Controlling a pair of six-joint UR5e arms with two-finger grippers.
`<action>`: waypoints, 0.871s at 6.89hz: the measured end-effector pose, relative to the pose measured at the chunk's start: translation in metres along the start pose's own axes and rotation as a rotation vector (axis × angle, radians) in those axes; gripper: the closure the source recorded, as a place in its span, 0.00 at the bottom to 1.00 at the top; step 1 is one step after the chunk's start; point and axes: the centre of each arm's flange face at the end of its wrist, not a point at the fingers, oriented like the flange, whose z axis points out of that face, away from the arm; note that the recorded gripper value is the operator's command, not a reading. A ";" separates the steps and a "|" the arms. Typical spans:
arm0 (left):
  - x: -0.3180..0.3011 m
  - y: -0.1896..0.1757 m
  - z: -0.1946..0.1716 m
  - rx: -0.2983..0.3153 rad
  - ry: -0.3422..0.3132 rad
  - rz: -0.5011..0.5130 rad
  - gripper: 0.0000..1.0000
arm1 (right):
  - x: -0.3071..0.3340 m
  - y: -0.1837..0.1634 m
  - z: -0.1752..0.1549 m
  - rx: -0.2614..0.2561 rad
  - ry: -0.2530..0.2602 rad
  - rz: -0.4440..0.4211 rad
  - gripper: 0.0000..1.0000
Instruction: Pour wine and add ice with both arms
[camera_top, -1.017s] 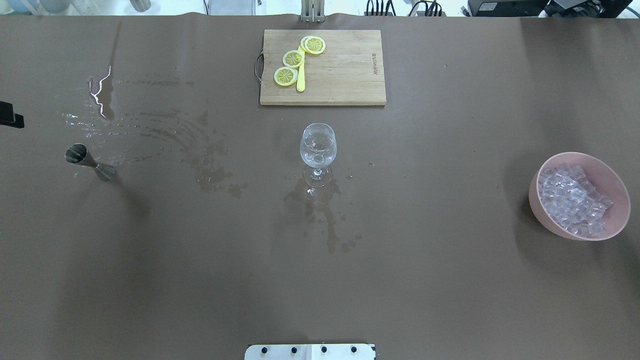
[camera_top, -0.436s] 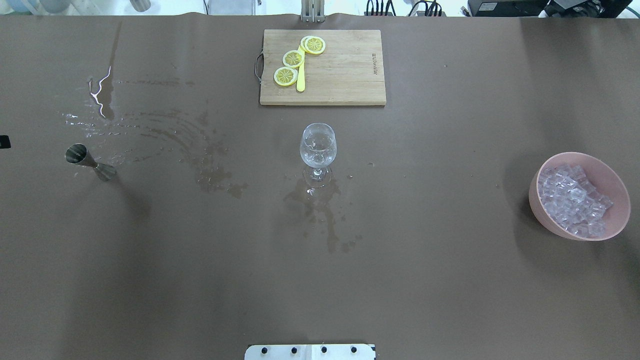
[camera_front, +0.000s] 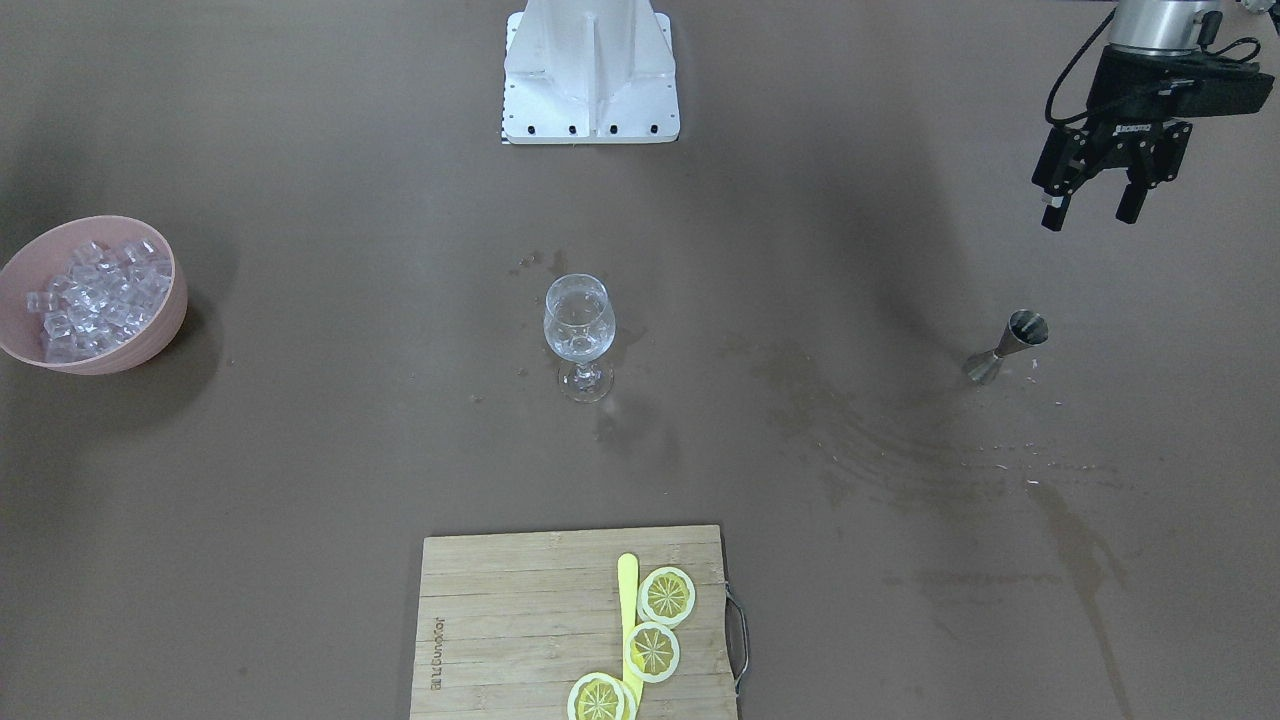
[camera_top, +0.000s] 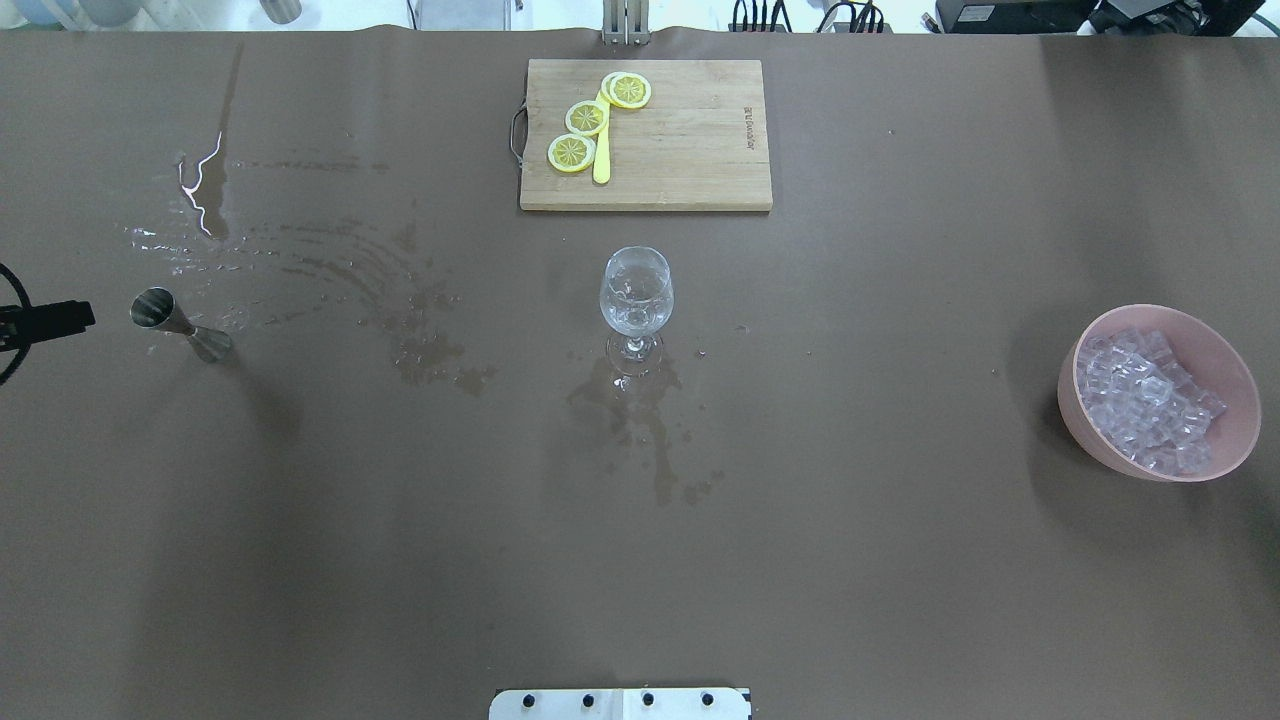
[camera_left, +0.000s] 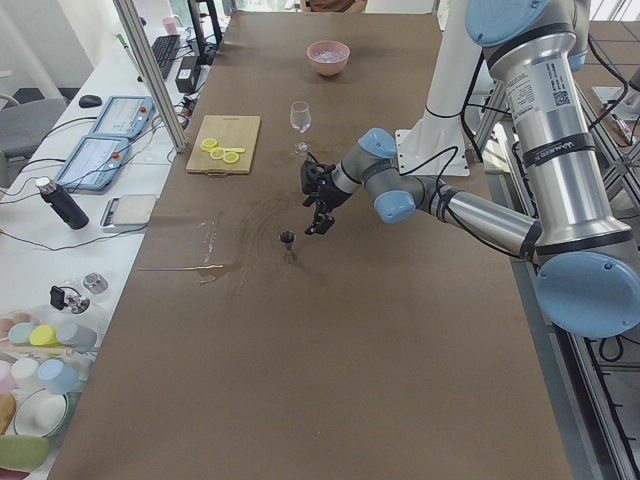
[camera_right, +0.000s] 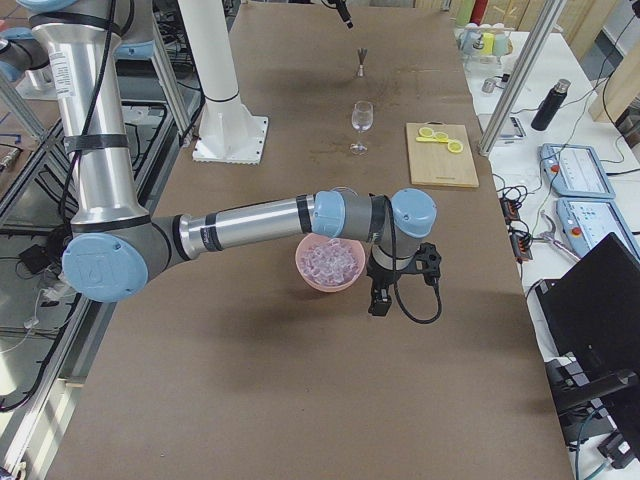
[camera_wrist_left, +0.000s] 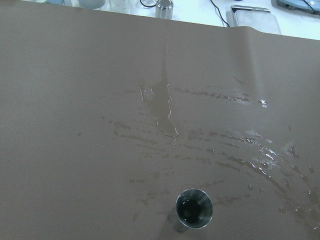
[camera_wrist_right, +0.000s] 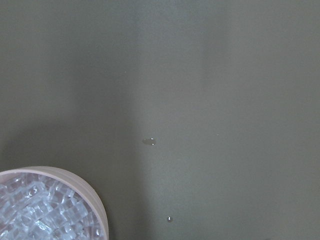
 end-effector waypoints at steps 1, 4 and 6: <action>0.014 0.028 0.009 0.037 -0.012 -0.001 0.02 | -0.001 -0.001 0.001 -0.003 0.000 -0.002 0.00; 0.021 0.083 0.039 0.133 -0.053 0.036 0.03 | -0.003 -0.004 0.002 -0.005 0.000 -0.005 0.00; -0.001 0.099 0.072 0.206 -0.046 0.044 0.03 | -0.004 -0.005 0.002 -0.004 0.001 -0.008 0.00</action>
